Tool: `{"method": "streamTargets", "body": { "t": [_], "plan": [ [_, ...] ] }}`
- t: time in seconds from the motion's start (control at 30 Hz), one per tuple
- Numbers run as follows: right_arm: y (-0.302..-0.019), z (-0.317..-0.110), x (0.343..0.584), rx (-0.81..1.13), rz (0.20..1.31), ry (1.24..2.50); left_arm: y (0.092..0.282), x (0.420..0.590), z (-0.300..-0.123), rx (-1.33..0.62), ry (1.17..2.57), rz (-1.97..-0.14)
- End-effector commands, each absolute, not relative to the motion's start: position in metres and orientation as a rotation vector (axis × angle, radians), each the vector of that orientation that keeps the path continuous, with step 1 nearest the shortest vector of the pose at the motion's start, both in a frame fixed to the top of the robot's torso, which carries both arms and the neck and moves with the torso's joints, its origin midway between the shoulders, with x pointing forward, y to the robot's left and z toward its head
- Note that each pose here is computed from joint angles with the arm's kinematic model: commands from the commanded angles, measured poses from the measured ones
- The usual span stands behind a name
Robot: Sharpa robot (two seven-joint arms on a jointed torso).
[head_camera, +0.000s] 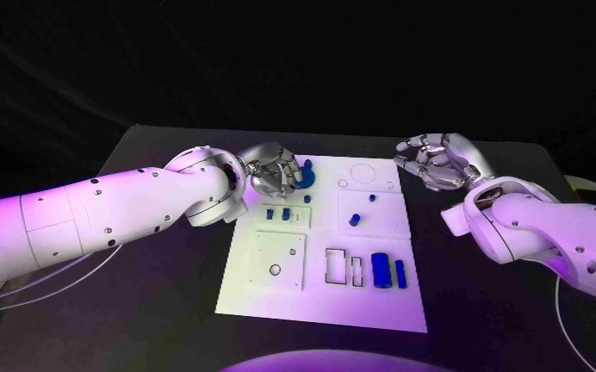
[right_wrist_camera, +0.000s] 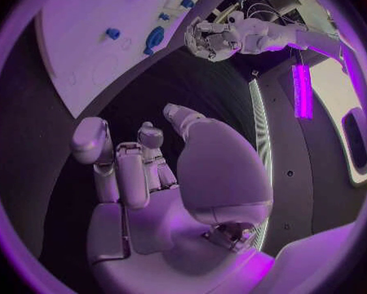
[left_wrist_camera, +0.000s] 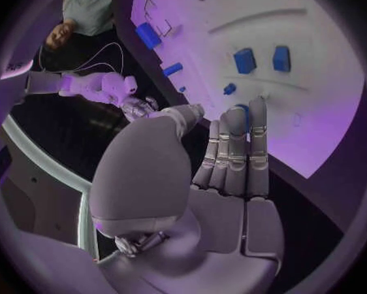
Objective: Assemble the parts on the task board
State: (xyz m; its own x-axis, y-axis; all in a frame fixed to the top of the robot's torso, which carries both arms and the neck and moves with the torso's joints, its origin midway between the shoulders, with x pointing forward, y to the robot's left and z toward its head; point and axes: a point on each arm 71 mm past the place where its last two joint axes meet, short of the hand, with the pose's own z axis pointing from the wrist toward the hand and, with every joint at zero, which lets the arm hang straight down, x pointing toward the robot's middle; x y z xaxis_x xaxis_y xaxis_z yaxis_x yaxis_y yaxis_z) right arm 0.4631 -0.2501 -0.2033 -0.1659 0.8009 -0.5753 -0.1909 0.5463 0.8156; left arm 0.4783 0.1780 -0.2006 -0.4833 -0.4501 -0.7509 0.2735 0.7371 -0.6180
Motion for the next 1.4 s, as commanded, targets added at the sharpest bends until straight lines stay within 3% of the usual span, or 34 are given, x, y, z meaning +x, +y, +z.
{"method": "streamTargets", "body": {
  "t": [0.03,0.3,0.57,1.4],
  "plan": [
    [-0.249,-0.203,0.463,0.535,0.965,1.488,0.166,0.476,-0.19,0.072,1.724,-0.943],
    [-0.248,-0.204,0.462,0.535,0.967,1.491,0.147,0.475,-0.2,0.338,1.72,-0.865],
    [-0.247,-0.205,0.462,0.535,0.97,1.492,0.139,0.479,-0.211,0.468,1.76,-0.765],
    [-0.245,-0.205,0.461,0.533,0.975,1.494,0.127,0.497,-0.226,0.534,1.847,-0.613]
  ]
}}
